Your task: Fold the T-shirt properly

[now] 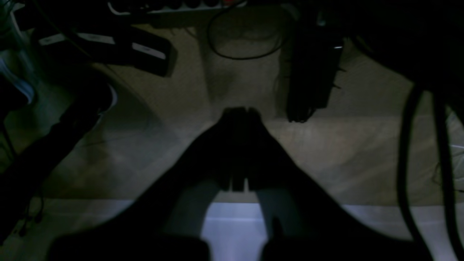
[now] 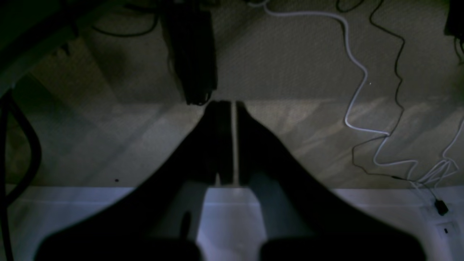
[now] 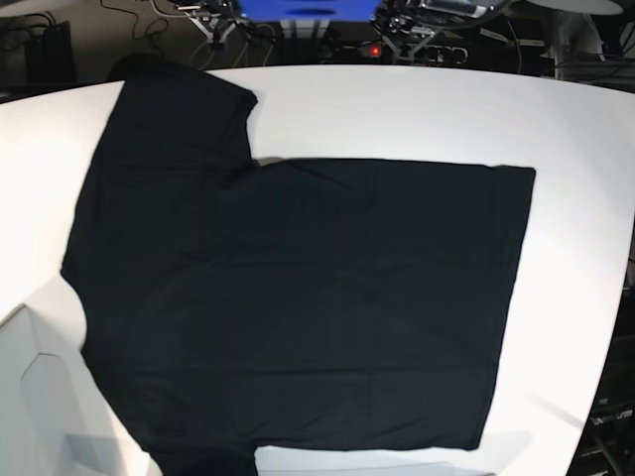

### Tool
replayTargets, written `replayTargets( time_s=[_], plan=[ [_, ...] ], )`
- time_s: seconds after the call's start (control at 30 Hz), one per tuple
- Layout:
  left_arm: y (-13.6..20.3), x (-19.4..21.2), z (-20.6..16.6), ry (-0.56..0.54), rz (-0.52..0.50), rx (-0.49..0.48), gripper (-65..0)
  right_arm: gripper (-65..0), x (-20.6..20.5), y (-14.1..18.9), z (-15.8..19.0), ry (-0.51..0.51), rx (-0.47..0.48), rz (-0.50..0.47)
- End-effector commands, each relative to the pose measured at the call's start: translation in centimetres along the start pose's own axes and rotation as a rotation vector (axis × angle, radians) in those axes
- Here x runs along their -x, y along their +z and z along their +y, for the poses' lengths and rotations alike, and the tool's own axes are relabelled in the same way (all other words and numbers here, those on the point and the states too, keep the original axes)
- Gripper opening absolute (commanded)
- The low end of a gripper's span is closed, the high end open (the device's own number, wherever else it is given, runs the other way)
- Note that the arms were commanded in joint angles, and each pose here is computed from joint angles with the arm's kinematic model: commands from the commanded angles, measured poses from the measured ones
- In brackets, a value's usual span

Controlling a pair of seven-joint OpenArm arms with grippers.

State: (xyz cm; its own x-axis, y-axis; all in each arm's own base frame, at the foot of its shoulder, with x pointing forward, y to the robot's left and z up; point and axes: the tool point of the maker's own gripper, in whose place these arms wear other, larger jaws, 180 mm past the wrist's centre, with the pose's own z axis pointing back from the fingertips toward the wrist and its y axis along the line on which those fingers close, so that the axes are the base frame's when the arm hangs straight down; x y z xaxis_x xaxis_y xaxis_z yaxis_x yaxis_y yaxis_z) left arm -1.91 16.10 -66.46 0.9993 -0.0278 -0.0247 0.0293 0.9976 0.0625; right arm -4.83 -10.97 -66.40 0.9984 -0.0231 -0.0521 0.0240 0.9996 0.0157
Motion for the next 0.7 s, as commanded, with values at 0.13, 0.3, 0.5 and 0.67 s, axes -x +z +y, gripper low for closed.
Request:
replayTargets(
  time_s=[0.13,0.3,0.5,0.67],
  plan=[
    [0.0,0.3,0.1,0.003,0.001,-0.005,-65.0,-65.0,0.3,0.2,-0.1,0.000,0.003,-0.033],
    [0.1,0.5,0.0,0.002,-0.013,-0.002,-65.0,-65.0,0.9,0.3,-1.0,-0.001,0.017,-0.012],
    [0.5,0.9,0.8,-0.006,-0.047,-0.012,-65.0,-65.0,1.4,0.6,-1.3,-0.001,0.021,-0.007],
    [1.5,2.0,2.8,-0.023,-0.091,-0.038,-65.0,-65.0,2.5,1.5,-1.5,0.000,0.024,-0.049]
  ],
)
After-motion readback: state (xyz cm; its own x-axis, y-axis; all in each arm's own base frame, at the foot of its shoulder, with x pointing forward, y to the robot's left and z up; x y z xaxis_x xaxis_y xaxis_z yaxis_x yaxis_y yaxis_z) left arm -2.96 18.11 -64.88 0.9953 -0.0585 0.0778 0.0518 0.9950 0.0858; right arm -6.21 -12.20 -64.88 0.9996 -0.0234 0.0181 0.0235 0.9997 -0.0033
